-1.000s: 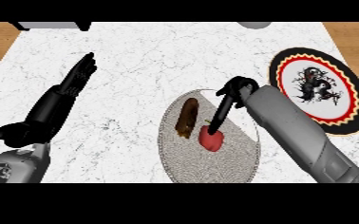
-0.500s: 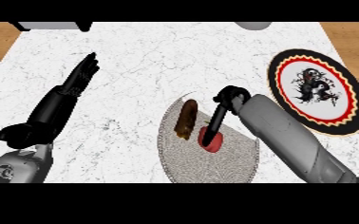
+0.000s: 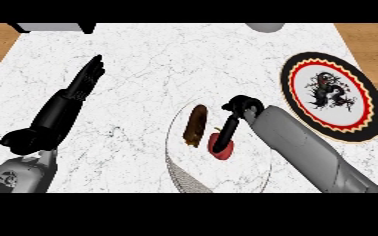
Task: Pick the bell pepper from the placemat and place it in the plate
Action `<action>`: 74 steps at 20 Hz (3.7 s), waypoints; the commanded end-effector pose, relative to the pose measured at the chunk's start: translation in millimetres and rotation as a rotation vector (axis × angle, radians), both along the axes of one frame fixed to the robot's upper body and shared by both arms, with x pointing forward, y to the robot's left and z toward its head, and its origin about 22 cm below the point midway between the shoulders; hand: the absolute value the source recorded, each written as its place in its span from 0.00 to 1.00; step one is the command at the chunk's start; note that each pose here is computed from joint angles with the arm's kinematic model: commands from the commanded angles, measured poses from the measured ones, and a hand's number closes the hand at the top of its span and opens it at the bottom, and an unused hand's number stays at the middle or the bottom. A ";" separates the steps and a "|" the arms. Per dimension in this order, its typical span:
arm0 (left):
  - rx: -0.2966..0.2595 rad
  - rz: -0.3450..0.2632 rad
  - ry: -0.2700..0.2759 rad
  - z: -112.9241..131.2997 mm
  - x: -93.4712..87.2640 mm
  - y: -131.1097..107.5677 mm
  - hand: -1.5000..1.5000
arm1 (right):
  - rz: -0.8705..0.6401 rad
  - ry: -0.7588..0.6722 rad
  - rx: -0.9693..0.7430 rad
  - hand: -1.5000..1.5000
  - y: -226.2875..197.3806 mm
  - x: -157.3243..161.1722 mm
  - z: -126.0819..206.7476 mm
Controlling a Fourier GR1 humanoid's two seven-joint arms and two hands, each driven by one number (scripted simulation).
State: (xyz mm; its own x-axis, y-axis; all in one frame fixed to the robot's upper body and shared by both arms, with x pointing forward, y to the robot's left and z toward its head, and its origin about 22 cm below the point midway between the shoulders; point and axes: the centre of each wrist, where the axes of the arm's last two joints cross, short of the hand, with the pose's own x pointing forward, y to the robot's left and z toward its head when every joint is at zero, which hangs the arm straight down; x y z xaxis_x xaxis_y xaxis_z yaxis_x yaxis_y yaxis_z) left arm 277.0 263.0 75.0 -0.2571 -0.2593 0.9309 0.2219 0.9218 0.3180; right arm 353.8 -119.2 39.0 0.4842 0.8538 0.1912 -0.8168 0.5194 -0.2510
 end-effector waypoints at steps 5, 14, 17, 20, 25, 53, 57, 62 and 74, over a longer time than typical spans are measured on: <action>0.009 0.048 0.034 -6.9 -3.6 12.9 0.50 | 0.571 -0.337 -0.075 1.00 28.5 -79.7 -13.3; -0.005 0.108 0.077 -18.4 -17.0 20.8 0.50 | 0.857 -0.987 -0.035 1.00 11.6 -144.6 27.7; -0.001 0.131 0.062 -17.3 -15.3 29.8 0.50 | 0.849 -1.122 0.006 1.00 -8.1 -172.4 44.1; 0.000 0.136 0.048 -13.3 -15.1 29.7 0.50 | 0.805 -1.241 0.034 1.00 -35.2 -191.9 64.5; -0.023 0.118 0.041 -12.7 -19.6 24.4 0.50 | 0.708 -1.318 0.040 1.00 -74.1 -233.1 88.7; -0.005 -0.033 -0.005 19.8 2.1 -1.3 0.50 | 0.125 -1.632 -0.127 1.00 -203.4 -138.9 82.1; -0.008 -0.021 -0.012 11.5 -2.3 -12.6 0.50 | 0.180 -1.592 -0.175 1.00 -232.5 -111.9 63.8; -0.018 -0.050 -0.013 6.3 -15.8 -10.6 0.50 | 0.139 -1.427 -0.183 1.00 -261.1 -84.8 44.5; -0.007 -0.007 -0.009 13.0 13.6 -1.6 0.50 | 0.126 -1.395 -0.079 0.00 -298.7 -37.2 -13.5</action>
State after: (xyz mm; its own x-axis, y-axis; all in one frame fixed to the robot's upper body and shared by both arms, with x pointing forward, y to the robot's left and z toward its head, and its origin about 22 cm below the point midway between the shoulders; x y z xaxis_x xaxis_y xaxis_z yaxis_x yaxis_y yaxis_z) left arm 283.6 258.4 81.5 -0.2714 -0.2452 0.9307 0.2425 0.9184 0.3127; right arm 314.3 -409.1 45.6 -0.0785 0.9343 0.3477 0.0820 0.3537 -0.9318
